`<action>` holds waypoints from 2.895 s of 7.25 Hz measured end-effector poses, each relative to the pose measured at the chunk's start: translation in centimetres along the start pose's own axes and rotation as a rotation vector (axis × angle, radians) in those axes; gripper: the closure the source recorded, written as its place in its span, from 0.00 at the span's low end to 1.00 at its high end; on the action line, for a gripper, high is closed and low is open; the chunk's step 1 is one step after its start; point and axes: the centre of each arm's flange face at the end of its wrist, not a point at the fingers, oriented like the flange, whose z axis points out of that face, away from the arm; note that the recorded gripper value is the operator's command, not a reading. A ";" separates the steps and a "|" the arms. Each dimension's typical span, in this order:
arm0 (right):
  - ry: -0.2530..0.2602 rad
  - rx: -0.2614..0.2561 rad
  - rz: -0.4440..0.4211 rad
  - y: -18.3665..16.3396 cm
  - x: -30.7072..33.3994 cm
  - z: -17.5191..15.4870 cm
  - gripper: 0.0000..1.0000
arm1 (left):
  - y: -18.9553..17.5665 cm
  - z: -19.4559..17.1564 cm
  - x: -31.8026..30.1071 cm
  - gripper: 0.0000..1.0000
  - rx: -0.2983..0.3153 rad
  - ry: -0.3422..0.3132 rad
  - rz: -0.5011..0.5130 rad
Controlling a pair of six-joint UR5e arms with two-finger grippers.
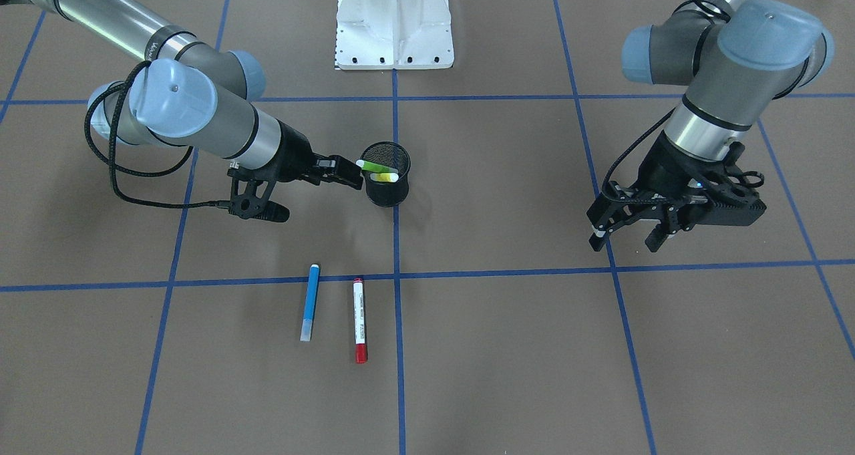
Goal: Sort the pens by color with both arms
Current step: 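Lower the right gripper over the pen cup toward the green highlighter, then grasp the green highlighter with the right gripper and lift it, then carry the green highlighter toward the markers farther from the robot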
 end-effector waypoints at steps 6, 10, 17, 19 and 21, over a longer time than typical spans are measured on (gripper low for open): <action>0.017 -0.054 0.033 1.7 -0.4 2.1 0.41 | 0.3 0.1 -0.6 0.01 -0.016 -0.001 -0.007; 0.019 -0.052 0.025 2.0 -0.8 2.7 0.49 | 0.3 0.0 -0.7 0.01 -0.015 -0.001 -0.008; 0.011 -0.045 0.012 2.2 -1.3 2.6 1.00 | 0.5 0.0 -1.1 0.01 -0.016 -0.005 -0.012; -0.021 -0.060 0.013 1.6 -2.1 -0.8 1.00 | 0.6 0.1 -1.1 0.01 -0.017 -0.005 -0.012; -0.059 -0.104 0.015 0.8 -2.5 -6.1 1.00 | 0.7 0.1 -1.0 0.01 -0.019 -0.005 -0.015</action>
